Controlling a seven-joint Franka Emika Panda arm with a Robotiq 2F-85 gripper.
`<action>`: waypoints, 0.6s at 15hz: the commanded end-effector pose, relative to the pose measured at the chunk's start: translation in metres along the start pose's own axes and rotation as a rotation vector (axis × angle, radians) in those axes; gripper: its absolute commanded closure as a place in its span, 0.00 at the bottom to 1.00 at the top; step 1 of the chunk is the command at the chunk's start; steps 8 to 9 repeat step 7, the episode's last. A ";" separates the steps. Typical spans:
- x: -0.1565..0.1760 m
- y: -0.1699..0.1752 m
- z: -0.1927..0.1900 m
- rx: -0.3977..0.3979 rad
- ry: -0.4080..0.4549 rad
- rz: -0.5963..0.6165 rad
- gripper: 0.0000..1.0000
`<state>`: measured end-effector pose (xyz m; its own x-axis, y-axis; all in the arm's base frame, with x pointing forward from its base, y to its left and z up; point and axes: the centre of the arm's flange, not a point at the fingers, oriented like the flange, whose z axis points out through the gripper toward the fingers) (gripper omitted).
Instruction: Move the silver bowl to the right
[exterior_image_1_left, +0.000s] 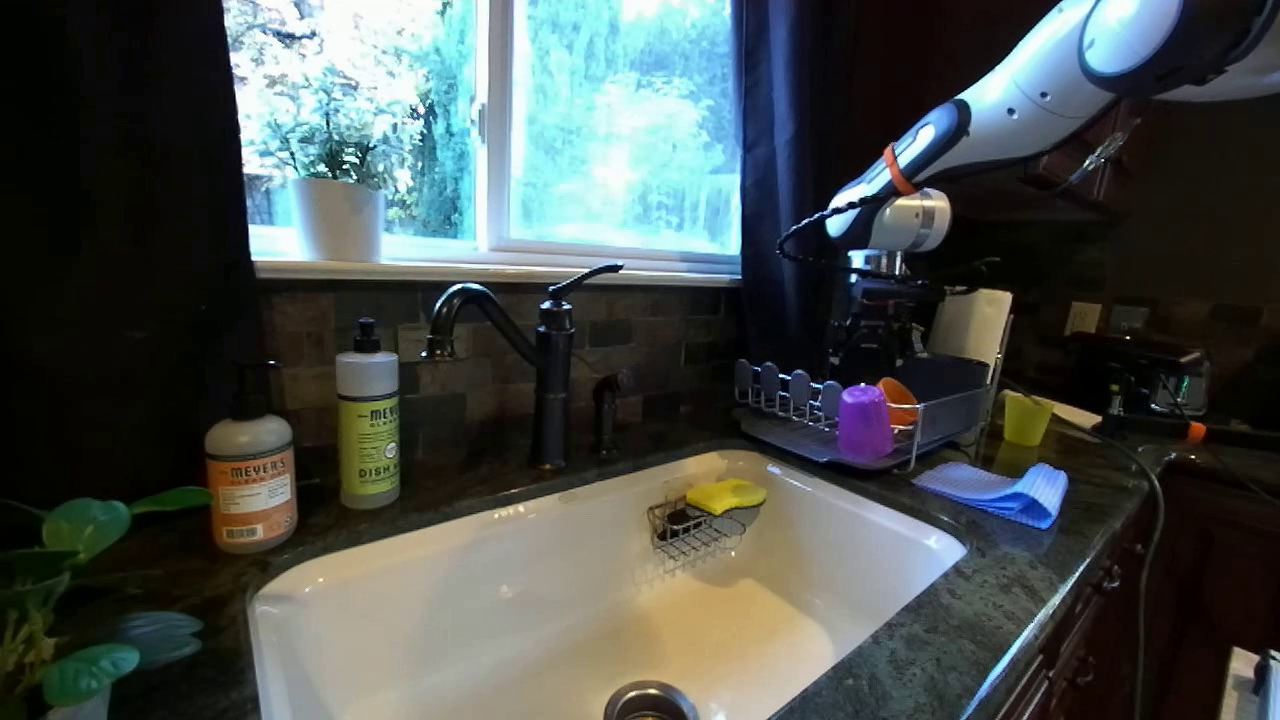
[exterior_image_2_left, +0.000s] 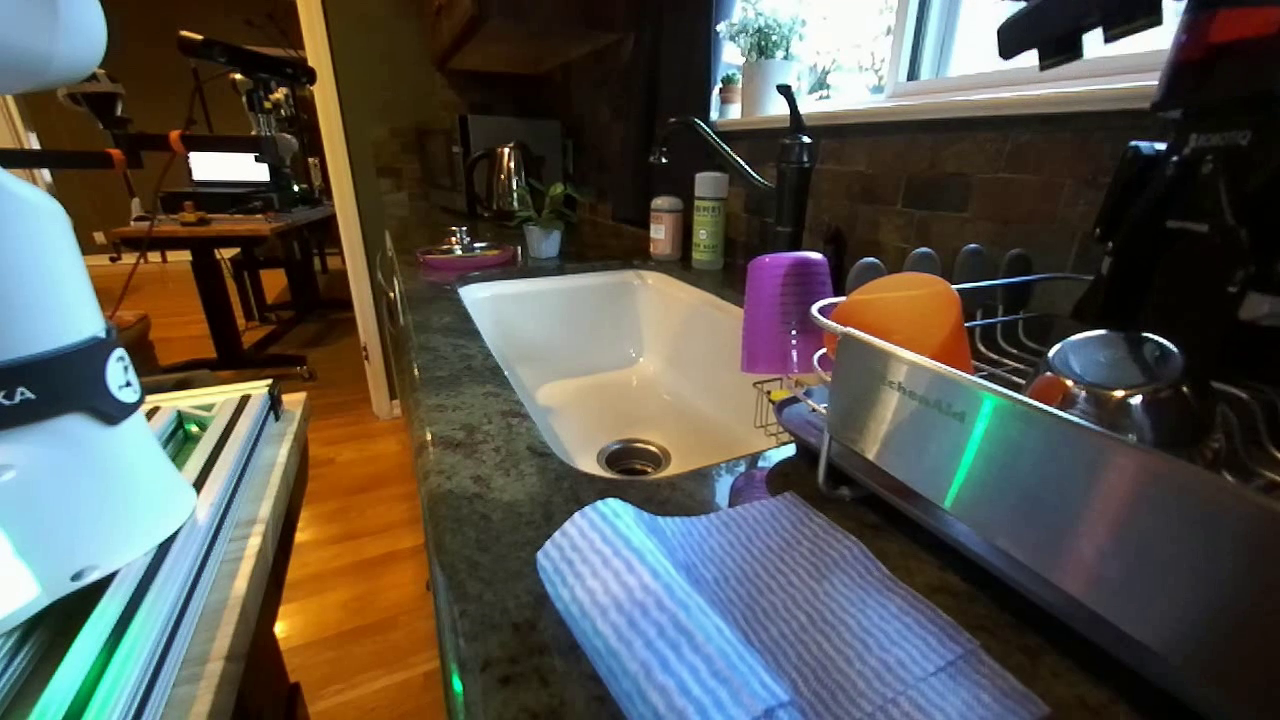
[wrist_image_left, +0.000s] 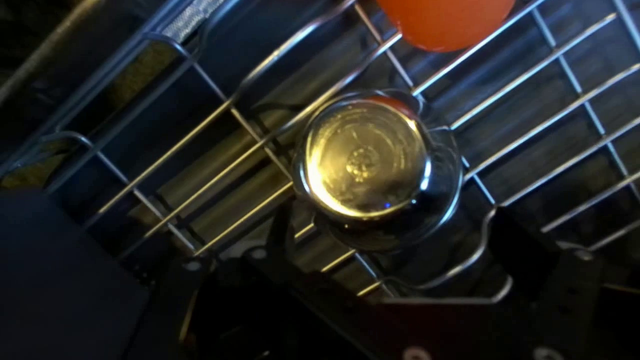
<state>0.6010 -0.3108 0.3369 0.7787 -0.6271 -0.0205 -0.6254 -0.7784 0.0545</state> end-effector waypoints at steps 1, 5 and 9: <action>-0.058 -0.012 -0.052 -0.002 0.103 -0.099 0.00; -0.122 -0.027 -0.084 -0.059 0.102 -0.350 0.00; -0.083 -0.038 -0.083 -0.054 0.102 -0.317 0.00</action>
